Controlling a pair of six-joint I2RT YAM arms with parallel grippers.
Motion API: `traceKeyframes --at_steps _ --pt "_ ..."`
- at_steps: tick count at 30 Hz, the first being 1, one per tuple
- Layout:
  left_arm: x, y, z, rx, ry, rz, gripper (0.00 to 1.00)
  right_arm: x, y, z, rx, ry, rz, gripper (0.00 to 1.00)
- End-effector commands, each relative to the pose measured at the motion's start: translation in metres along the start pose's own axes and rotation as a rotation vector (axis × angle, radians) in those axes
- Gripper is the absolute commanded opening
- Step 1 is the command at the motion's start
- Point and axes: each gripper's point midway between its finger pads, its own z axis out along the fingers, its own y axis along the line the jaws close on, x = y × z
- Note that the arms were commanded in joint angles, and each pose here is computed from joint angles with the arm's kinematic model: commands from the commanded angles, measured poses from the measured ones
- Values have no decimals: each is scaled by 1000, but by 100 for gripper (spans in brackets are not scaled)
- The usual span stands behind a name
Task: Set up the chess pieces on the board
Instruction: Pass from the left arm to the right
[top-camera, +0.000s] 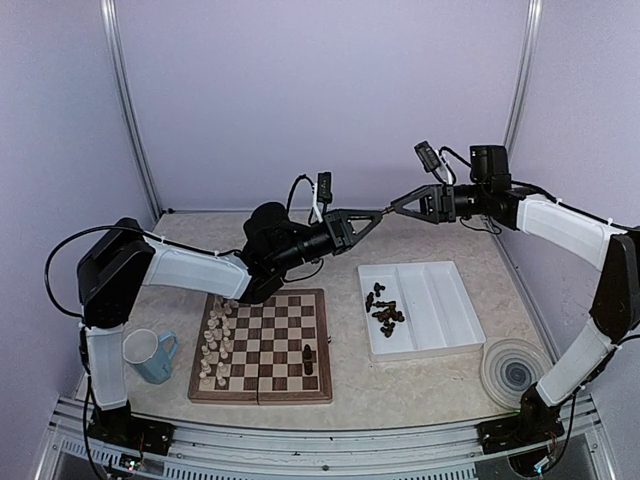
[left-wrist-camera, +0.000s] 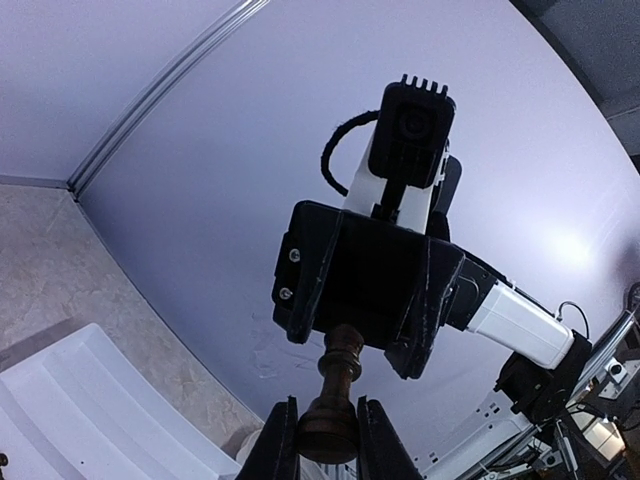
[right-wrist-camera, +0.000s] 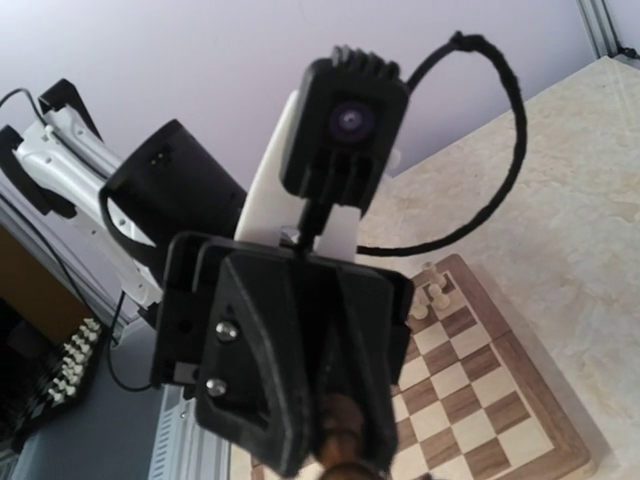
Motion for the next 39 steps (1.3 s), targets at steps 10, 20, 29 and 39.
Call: traceKeyframes --at_steps 10,20,29,39 --pt "-2 -7 5 38 -4 1 5 -5 10 12 -48 7 -31 18" --pt "0 1 6 0 3 4 34 -6 13 10 -41 5 -53 0" --pt "-42 15 -36 -291 42 245 57 2 -2 5 108 84 -174 0" --pt "-121 48 -130 -605 79 417 59 15 -25 19 240 235 -299 0"
